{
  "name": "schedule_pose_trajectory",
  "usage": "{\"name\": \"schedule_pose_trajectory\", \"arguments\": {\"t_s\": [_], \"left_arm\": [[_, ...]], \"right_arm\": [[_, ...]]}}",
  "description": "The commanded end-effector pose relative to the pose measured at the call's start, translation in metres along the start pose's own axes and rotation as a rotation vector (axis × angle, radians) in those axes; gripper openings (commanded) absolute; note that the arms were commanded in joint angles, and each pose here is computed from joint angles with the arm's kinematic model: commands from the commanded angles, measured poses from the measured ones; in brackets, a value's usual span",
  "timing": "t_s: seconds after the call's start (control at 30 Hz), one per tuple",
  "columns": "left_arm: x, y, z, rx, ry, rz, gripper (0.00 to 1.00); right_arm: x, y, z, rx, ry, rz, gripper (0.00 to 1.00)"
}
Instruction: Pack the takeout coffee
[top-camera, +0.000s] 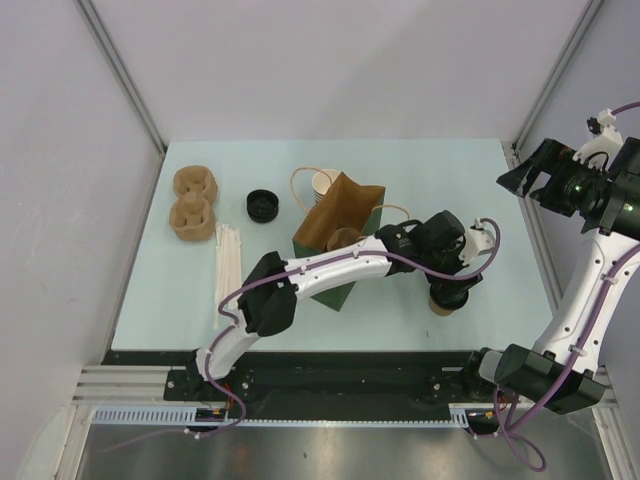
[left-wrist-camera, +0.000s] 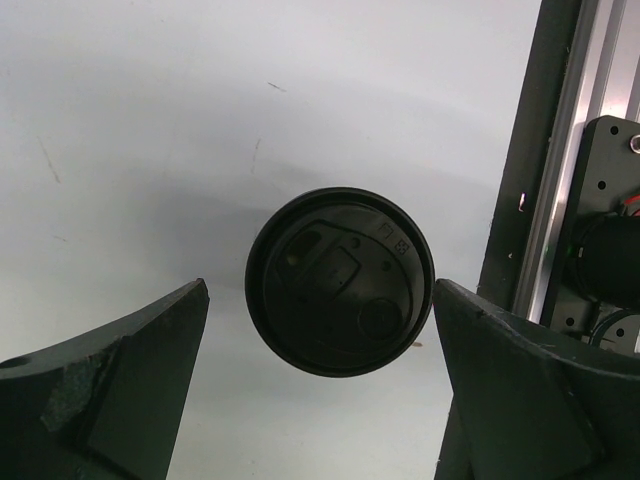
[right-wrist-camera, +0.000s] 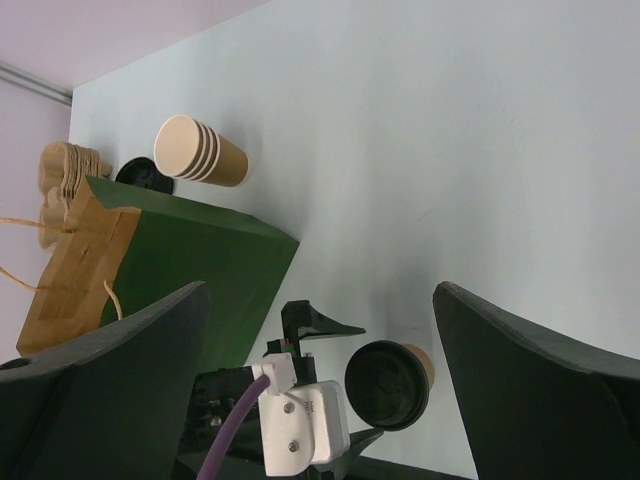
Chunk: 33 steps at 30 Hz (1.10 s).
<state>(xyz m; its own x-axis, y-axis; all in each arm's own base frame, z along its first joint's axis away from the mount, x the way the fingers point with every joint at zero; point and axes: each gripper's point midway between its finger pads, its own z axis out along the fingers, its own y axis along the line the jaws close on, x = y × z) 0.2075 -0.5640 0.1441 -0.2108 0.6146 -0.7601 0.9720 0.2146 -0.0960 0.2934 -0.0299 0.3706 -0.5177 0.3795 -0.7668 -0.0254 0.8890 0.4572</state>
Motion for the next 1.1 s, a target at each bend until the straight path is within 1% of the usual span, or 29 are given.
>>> {"name": "schedule_pose_trajectory", "arguments": {"t_s": [0.0,0.17,0.33,0.6,1.07], "left_arm": [[-0.009,-0.007,0.003,0.005,-0.027,0.010,0.99],[-0.007,-0.011,0.006,0.008,-0.022,0.016,1.00],[0.000,-0.007,0.013,-0.010,-0.004,0.029,0.99],[0.004,0.000,0.013,-0.045,0.006,0.045,0.99],[0.011,0.003,0.020,-0.047,0.021,0.048,0.99]], "right_arm": [[-0.015,0.010,-0.007,-0.023,-0.053,-0.032,1.00],[-0.016,0.012,-0.009,-0.024,-0.058,-0.035,1.00],[-0.015,0.013,-0.010,-0.029,-0.058,-0.033,1.00],[-0.013,0.013,-0.009,-0.033,-0.053,-0.029,1.00],[-0.014,0.013,-0.009,-0.033,-0.055,-0.031,1.00]]}}
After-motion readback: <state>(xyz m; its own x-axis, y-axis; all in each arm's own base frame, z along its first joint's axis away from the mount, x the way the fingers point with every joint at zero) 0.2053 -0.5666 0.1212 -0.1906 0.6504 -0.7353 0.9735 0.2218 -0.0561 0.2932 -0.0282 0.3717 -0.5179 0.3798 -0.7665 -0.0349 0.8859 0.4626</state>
